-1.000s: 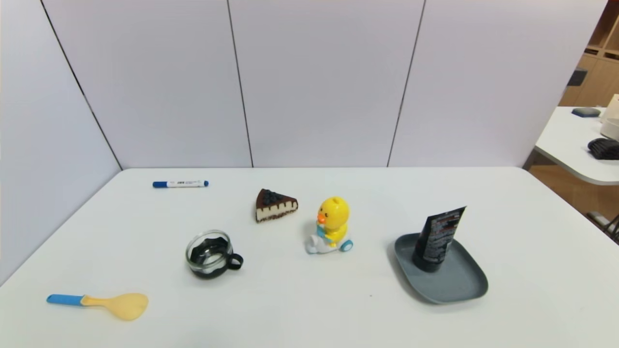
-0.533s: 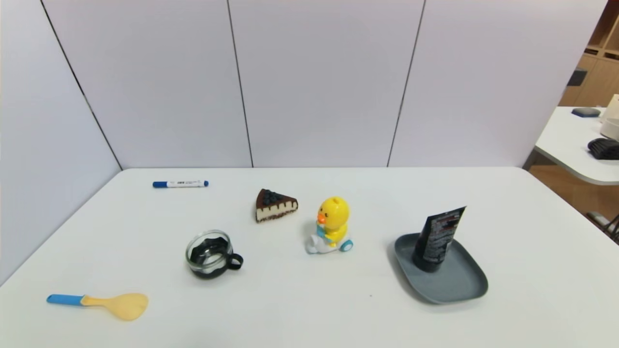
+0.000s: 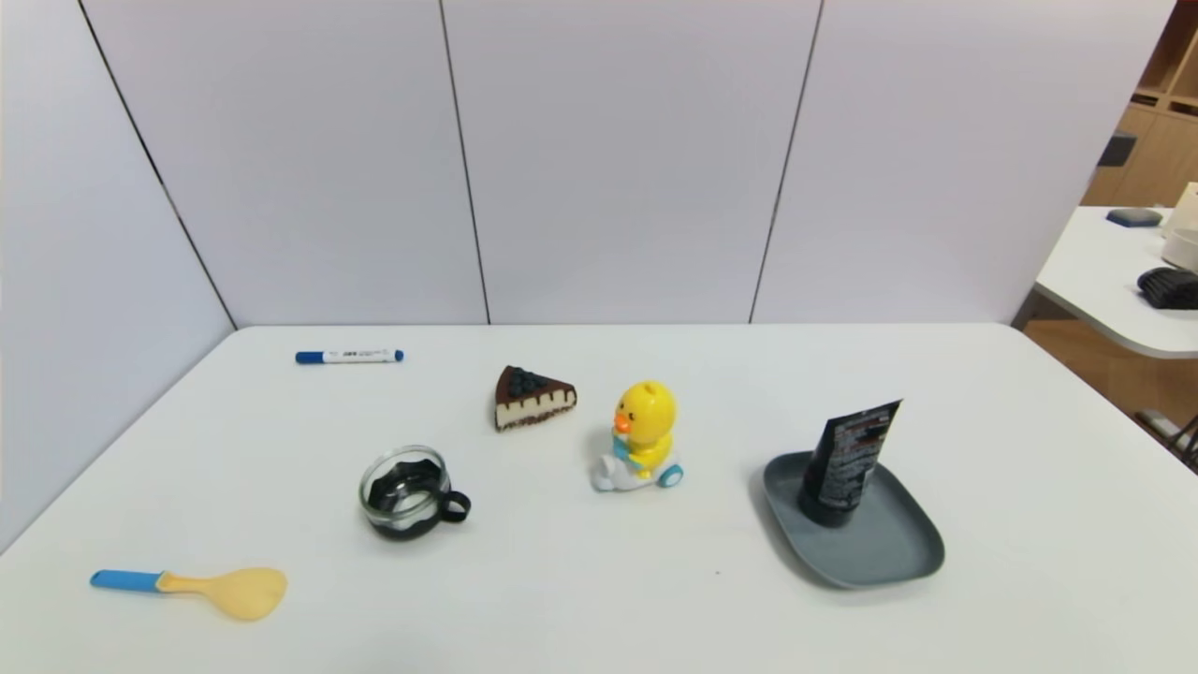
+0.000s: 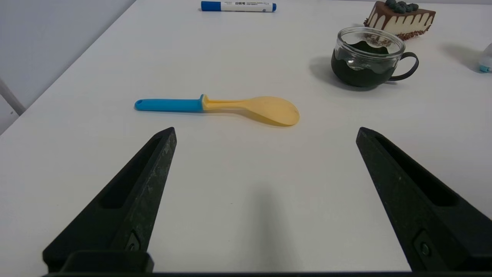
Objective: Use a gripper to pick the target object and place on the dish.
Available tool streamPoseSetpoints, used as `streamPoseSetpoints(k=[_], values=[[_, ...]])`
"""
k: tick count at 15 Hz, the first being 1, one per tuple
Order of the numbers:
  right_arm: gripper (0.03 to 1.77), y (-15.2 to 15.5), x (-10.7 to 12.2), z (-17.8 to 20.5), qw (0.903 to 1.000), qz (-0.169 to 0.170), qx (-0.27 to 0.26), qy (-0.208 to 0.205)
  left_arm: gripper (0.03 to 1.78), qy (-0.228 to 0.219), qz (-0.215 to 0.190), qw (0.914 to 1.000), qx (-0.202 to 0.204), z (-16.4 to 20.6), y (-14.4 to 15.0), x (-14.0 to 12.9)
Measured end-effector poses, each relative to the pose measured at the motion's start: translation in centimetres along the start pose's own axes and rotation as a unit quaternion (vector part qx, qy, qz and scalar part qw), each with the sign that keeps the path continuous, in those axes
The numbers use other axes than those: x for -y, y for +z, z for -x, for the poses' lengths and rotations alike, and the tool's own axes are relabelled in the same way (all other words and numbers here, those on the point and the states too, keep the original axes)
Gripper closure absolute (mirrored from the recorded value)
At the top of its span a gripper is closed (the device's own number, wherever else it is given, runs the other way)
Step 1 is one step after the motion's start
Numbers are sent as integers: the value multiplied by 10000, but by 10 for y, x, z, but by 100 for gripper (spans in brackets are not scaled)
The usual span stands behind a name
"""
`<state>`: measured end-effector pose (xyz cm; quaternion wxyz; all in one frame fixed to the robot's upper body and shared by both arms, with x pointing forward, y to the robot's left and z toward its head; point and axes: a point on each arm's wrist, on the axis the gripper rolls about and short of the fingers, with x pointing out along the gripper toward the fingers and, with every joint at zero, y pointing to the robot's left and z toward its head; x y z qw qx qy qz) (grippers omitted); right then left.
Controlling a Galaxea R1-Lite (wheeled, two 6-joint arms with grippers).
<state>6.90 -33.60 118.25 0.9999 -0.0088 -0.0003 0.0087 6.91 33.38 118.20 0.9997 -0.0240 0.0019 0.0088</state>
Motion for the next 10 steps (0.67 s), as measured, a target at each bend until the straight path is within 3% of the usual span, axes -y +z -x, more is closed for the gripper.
streamPoseSetpoints(k=[10], values=[[10,0,0,0,10000,3,-6,-17,12,0,2,10000,0,0,0,0]])
